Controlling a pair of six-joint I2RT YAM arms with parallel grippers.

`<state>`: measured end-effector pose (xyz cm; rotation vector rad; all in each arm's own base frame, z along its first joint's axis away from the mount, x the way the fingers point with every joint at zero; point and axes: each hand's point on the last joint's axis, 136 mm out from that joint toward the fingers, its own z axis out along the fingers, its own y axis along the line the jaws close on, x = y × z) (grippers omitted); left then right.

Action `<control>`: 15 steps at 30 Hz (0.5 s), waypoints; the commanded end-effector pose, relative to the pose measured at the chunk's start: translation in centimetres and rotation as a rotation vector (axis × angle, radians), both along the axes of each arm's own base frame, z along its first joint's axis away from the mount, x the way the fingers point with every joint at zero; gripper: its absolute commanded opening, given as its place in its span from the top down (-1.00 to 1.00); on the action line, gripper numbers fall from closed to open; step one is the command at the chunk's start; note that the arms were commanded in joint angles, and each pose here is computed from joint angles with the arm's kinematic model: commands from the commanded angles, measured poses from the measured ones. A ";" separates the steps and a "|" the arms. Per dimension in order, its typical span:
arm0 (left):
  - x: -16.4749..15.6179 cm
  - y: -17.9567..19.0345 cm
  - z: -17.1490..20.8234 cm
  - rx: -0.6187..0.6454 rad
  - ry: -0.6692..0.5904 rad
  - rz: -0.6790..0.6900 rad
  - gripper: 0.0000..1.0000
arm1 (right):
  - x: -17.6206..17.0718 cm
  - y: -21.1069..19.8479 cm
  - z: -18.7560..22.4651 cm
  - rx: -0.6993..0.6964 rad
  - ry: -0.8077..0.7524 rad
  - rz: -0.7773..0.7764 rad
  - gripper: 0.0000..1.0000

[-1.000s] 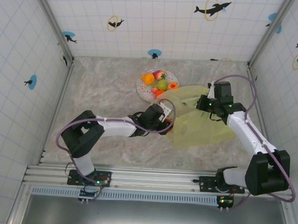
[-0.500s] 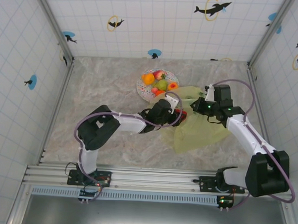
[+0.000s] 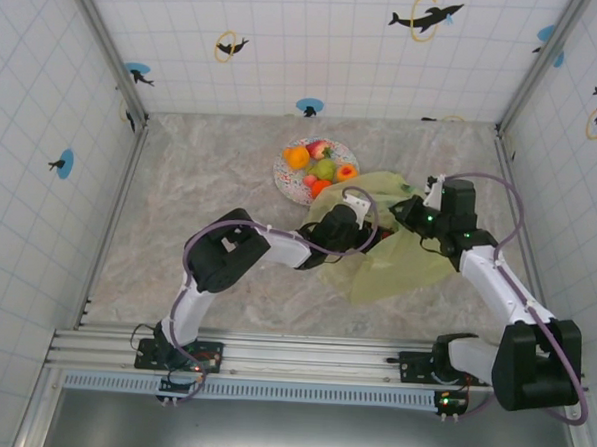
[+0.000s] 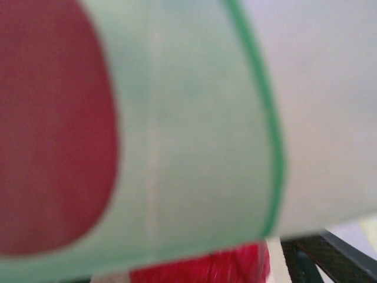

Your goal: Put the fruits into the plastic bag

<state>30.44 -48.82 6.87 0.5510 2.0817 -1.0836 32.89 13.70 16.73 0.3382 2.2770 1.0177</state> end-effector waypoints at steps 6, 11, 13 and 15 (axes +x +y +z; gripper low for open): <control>0.7 1.0 3.6 -0.012 -0.091 0.017 -0.76 | 0.2 -1.0 0.4 -0.015 -0.034 -0.021 1.00; 0.2 2.3 5.0 -0.012 -0.096 0.000 -0.81 | 0.1 -1.6 0.2 -0.036 -0.028 -0.031 1.00; -0.4 2.8 5.6 -0.002 -0.102 -0.024 -0.80 | 0.2 -2.1 0.0 -0.049 -0.028 -0.043 1.00; -1.4 3.5 6.0 0.021 -0.105 -0.060 -0.79 | 0.2 -2.4 -0.2 -0.059 -0.023 -0.052 1.00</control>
